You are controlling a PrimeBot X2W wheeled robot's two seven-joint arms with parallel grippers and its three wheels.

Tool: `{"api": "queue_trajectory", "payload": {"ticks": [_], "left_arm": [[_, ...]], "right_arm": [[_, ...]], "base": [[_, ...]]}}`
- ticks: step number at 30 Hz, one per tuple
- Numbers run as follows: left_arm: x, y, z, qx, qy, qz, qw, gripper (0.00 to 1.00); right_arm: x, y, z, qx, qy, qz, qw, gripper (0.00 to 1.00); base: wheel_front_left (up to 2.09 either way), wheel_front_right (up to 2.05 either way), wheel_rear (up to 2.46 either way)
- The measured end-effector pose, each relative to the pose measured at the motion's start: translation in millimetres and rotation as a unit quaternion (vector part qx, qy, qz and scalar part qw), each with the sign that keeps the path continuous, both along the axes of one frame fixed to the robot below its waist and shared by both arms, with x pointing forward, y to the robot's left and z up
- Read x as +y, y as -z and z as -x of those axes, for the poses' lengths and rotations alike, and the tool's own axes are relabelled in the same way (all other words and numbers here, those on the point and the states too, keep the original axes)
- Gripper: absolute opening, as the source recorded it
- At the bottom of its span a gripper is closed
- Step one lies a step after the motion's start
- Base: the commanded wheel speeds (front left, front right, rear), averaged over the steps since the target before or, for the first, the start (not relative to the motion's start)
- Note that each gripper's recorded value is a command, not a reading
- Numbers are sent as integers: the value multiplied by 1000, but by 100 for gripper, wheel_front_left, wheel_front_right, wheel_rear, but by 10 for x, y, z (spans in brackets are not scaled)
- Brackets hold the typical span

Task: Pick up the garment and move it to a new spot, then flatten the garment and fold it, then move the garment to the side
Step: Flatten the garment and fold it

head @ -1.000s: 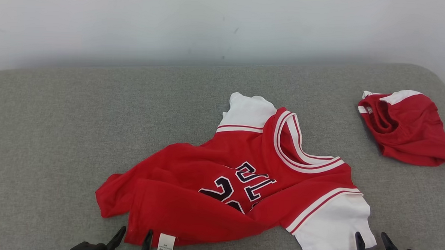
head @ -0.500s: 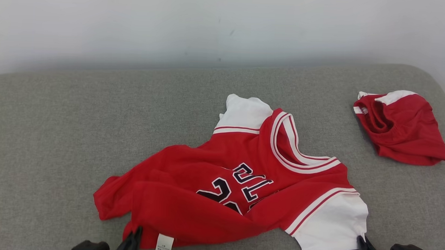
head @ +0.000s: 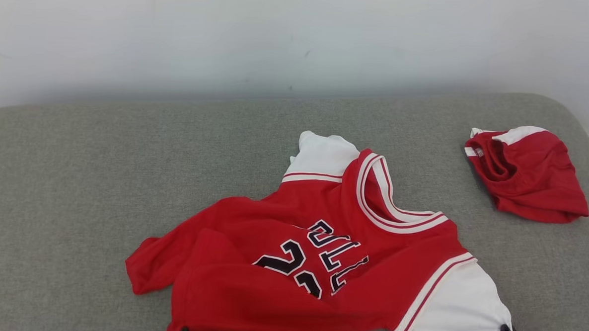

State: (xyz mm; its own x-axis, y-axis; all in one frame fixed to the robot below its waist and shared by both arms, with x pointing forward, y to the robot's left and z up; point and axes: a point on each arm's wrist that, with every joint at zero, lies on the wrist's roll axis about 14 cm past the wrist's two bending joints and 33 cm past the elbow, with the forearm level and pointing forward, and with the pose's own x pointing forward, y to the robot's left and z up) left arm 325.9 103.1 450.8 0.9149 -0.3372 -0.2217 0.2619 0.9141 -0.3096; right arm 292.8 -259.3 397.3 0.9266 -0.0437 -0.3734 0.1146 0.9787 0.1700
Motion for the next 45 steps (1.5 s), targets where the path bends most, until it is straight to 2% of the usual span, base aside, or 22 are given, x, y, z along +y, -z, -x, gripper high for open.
{"api": "queue_trajectory", "payload": {"ticks": [4,10,14,16,19,21,27,31,36,39,45], "left_arm": [[4,-111,-41,-16,-2,13,1000,0],[41,-570,-389,-73,13,36,997,0],[44,-1036,-775,-122,49,32,991,0],[58,-1286,-1002,-141,62,36,987,0],[42,-1587,-1354,-158,90,7,983,0],[-12,-1828,-1601,-168,103,13,980,0],[-24,-2456,-2403,-198,96,6,975,0],[-41,-2735,-2840,-213,86,7,973,0],[44,-3014,-3286,-243,58,9,968,0],[75,-3137,-3495,-259,41,33,964,0],[-58,-3159,-3754,-272,43,9,961,0]], "right_arm": [[47,-199,-29,-22,-5,-12,1000,0],[225,-758,-367,-91,-33,-41,994,0],[258,-1260,-774,-148,-62,-37,986,0],[276,-1555,-1014,-182,-74,-41,980,0],[299,-2040,-1415,-237,-87,-42,967,0],[286,-2337,-1682,-267,-93,-35,959,0],[181,-3124,-2511,-328,-82,-55,940,0],[213,-3511,-2989,-354,-78,-55,930,0],[246,-3790,-3438,-378,-65,-56,922,0],[262,-3849,-3635,-386,-59,-46,920,0],[265,-3981,-3844,-403,-48,-10,914,0]], "base": [[0,0,0],[0,0,0],[0,0,0],[0,0,0],[0,0,0],[0,0,0],[0,0,0],[0,0,0],[0,0,0],[0,0,0],[0,0,0]]}}
